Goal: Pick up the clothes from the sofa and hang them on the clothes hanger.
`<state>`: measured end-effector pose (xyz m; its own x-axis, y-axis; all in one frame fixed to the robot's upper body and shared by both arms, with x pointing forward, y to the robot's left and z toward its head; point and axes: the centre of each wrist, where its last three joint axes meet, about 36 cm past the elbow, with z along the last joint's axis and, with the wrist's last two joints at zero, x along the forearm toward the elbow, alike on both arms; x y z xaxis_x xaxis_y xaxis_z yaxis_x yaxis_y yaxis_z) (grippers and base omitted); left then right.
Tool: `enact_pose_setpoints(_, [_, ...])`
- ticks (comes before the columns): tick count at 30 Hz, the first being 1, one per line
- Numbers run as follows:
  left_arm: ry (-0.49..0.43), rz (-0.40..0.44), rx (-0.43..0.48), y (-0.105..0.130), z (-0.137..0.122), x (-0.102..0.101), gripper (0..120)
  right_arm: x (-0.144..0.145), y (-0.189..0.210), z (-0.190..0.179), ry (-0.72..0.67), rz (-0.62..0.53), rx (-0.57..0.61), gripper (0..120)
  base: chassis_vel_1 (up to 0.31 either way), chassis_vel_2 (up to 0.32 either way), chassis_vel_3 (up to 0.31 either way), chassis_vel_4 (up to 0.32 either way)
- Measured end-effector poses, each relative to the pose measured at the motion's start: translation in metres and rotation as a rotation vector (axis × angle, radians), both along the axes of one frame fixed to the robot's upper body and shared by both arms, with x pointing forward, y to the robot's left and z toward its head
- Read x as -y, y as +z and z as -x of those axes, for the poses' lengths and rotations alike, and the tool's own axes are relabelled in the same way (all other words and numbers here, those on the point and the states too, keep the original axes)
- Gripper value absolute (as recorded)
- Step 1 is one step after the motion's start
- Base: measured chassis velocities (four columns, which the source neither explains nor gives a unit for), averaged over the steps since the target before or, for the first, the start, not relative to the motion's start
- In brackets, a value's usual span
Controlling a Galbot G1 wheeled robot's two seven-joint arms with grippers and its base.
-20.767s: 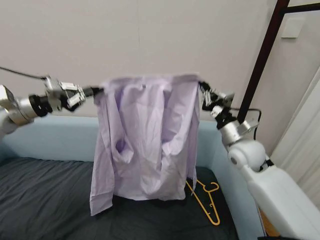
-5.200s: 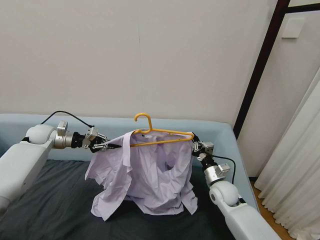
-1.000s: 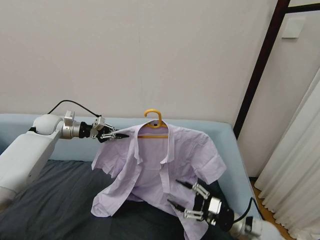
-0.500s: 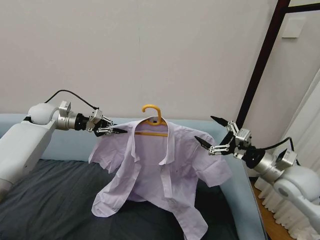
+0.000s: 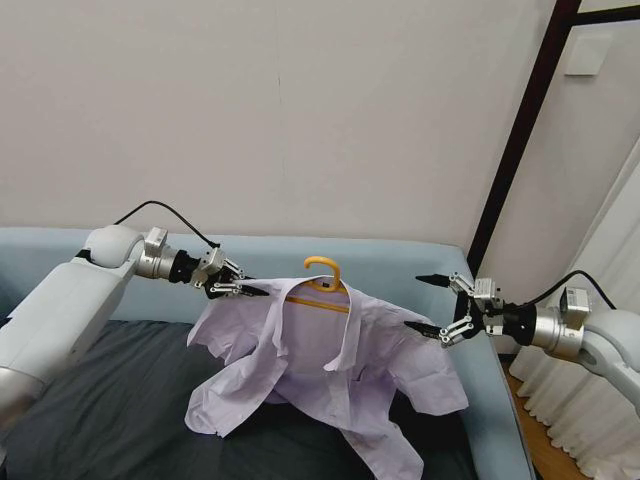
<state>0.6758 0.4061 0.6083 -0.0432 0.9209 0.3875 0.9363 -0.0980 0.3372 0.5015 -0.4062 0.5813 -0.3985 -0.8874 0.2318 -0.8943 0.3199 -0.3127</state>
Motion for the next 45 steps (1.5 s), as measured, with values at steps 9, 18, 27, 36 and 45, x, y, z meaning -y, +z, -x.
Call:
enact_pose_setpoints(9, [-0.022, -0.001, 0.001, -0.004, -0.010, 0.018, 4, 0.012, -0.013, -0.011, -0.002, 0.120, -0.039, 93, 0.000, 0.000, 0.000, 0.000])
enact_pose_setpoints(18, [-0.046, -0.002, 0.002, -0.004, -0.015, 0.031, 4, 0.014, -0.021, -0.019, 0.011, 0.162, -0.073, 58, 0.000, 0.000, 0.000, 0.000])
enact_pose_setpoints(27, [-0.055, -0.018, 0.000, -0.005, -0.017, 0.037, 4, 0.014, -0.018, -0.023, 0.035, 0.174, -0.081, 24, 0.000, 0.000, 0.000, 0.000])
enact_pose_setpoints(36, [-0.065, -0.021, -0.004, -0.007, -0.018, 0.043, 4, 0.012, -0.021, -0.024, 0.047, 0.169, -0.088, 5, 0.000, 0.000, 0.000, 0.000])
enact_pose_setpoints(45, [-0.078, -0.013, 0.023, -0.013, -0.021, 0.043, 4, 0.012, -0.022, -0.024, 0.071, 0.102, -0.100, 4, 0.000, 0.000, 0.000, 0.000])
